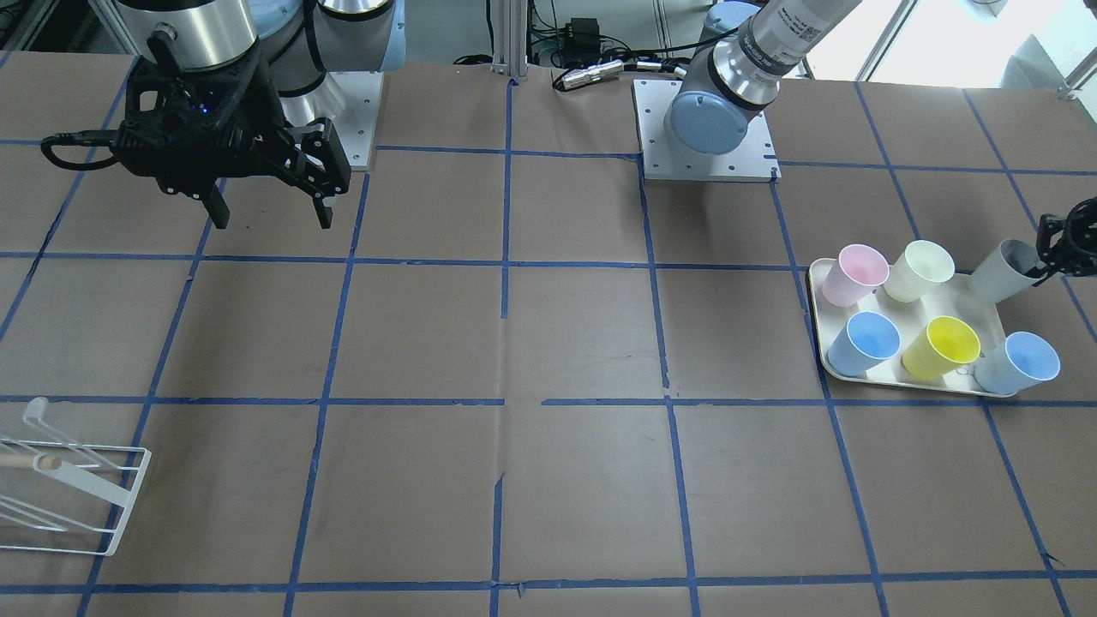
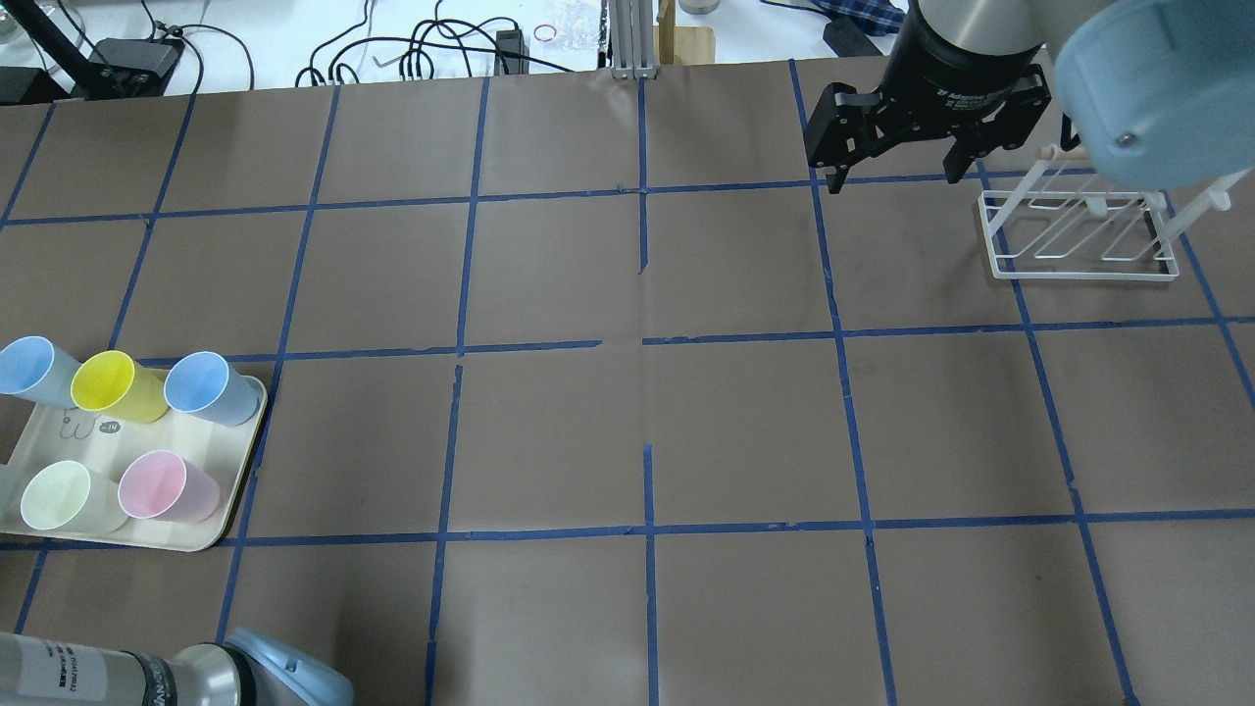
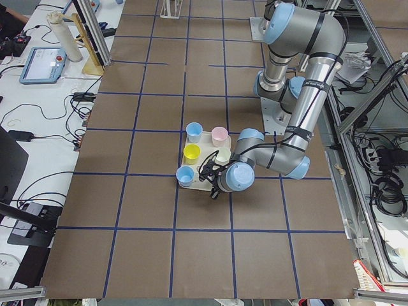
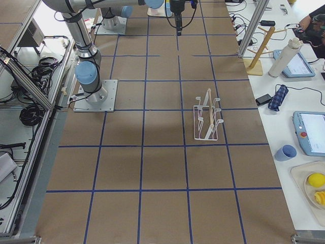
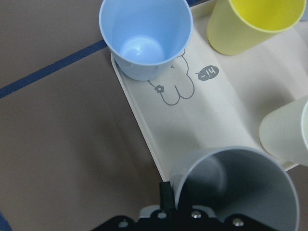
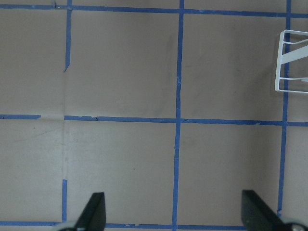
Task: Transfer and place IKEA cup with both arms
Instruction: 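Hold the grey cup on the tray with the left gripper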
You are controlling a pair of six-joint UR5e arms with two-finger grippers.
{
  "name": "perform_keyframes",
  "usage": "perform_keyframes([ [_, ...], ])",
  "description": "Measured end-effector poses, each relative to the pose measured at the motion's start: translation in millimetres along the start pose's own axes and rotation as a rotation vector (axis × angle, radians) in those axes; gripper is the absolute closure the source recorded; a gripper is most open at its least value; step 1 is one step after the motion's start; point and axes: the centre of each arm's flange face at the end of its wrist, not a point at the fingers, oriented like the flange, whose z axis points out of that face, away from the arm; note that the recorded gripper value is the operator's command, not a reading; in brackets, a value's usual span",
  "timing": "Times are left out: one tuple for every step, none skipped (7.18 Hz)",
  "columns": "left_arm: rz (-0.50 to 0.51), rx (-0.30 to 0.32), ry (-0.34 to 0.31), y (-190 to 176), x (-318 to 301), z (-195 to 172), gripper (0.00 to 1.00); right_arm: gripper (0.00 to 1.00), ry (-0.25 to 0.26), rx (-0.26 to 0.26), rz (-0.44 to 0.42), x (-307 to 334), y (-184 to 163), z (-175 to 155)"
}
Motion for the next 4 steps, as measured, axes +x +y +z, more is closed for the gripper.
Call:
perform_keyframes([
  [-0.012, 0.0, 0.01, 0.3, 0.0, 4.9, 1.0, 0.0, 0.0, -0.001, -0.003, 0.0, 0.2, 0.1],
  [-0.025, 0.0, 0.015, 0.3, -0.2, 7.8, 1.0, 0.0, 0.0, -0.003, -0.007, 0.0, 0.7, 0.2],
  [-0.032, -0.003, 0.021, 1.2, -0.6, 10.8, 1.0, 0.0, 0.0, -0.006, -0.008, -0.1, 1.3, 1.2],
  [-0.035, -0.005, 0.025, 2.1, -1.0, 13.1, 1.0, 0.0, 0.0, -0.009, -0.008, -0.2, 1.7, 2.4],
])
